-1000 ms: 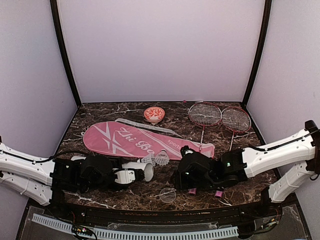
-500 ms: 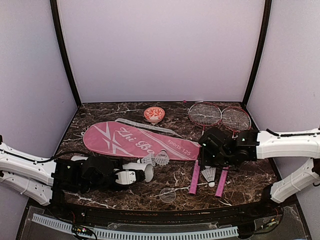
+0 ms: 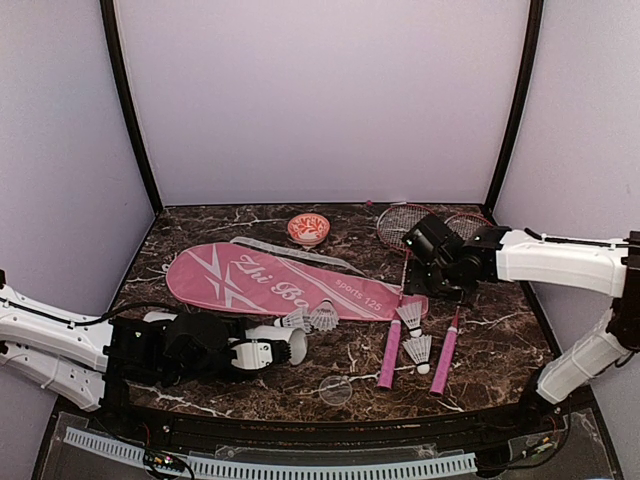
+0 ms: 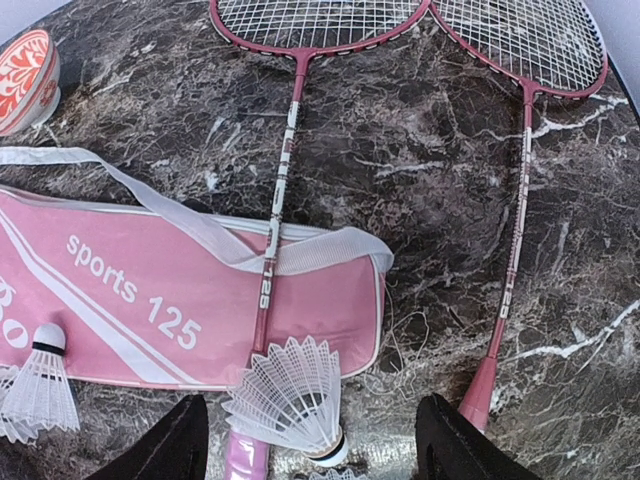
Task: Pack up the badminton gear
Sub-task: Pick up the shuttlecock from the center of the board.
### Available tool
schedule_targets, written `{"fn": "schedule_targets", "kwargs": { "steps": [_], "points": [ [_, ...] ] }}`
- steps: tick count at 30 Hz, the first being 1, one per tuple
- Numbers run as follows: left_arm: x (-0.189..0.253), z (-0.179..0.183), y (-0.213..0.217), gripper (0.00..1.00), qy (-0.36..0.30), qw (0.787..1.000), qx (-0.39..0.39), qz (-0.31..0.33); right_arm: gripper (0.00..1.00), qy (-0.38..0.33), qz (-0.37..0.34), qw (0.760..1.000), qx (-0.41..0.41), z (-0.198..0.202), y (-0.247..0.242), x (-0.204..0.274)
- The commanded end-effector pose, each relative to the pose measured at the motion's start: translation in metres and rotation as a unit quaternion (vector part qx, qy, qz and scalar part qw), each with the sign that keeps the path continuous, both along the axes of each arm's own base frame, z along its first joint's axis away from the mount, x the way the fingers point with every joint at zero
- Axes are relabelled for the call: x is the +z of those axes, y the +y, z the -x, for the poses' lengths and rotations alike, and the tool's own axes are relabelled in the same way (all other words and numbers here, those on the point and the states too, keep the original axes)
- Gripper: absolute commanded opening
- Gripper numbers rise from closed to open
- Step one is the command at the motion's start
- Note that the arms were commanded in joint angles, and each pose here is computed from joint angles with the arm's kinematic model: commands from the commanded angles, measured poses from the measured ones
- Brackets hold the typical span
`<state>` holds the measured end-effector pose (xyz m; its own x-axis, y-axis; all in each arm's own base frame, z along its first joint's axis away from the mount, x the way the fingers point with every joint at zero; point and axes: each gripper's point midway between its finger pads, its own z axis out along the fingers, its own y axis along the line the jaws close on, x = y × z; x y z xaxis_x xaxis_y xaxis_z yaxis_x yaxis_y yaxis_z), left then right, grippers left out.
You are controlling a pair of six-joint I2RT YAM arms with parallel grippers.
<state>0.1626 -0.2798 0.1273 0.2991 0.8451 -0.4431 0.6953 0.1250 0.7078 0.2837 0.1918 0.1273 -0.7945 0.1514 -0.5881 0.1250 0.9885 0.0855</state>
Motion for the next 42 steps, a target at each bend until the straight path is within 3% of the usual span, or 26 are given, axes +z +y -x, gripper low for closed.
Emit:
{"fn": "schedule_targets", "kwargs": {
  "steps": [1, 7, 21, 27, 35, 42],
  "points": [
    [0.017, -0.003, -0.004, 0.66, -0.011, 1.000, 0.001, 0.018, 0.71, 0.000, 0.040, 0.999, -0.015, -0.013, -0.003, -0.001],
    [0.021, 0.002, -0.007, 0.66, -0.002, 0.999, -0.012, 0.033, 0.66, 0.031, 0.077, 0.996, -0.021, -0.017, -0.002, -0.024],
    [0.022, 0.004, -0.009, 0.67, 0.006, 0.999, -0.013, 0.033, 0.50, 0.064, 0.068, 0.995, -0.028, -0.003, -0.004, -0.054],
    [0.018, 0.004, -0.009, 0.67, 0.008, 0.999, -0.014, 0.027, 0.37, 0.064, 0.042, 0.997, -0.024, -0.004, 0.004, -0.058],
    [0.017, 0.004, -0.010, 0.67, 0.011, 1.000, -0.015, 0.025, 0.02, 0.047, 0.030, 0.998, -0.028, -0.007, 0.006, -0.048],
    [0.016, 0.004, -0.009, 0.67, 0.010, 1.000, -0.013, 0.022, 0.00, 0.009, 0.013, 0.999, -0.037, -0.007, 0.000, -0.023]
  ]
}}
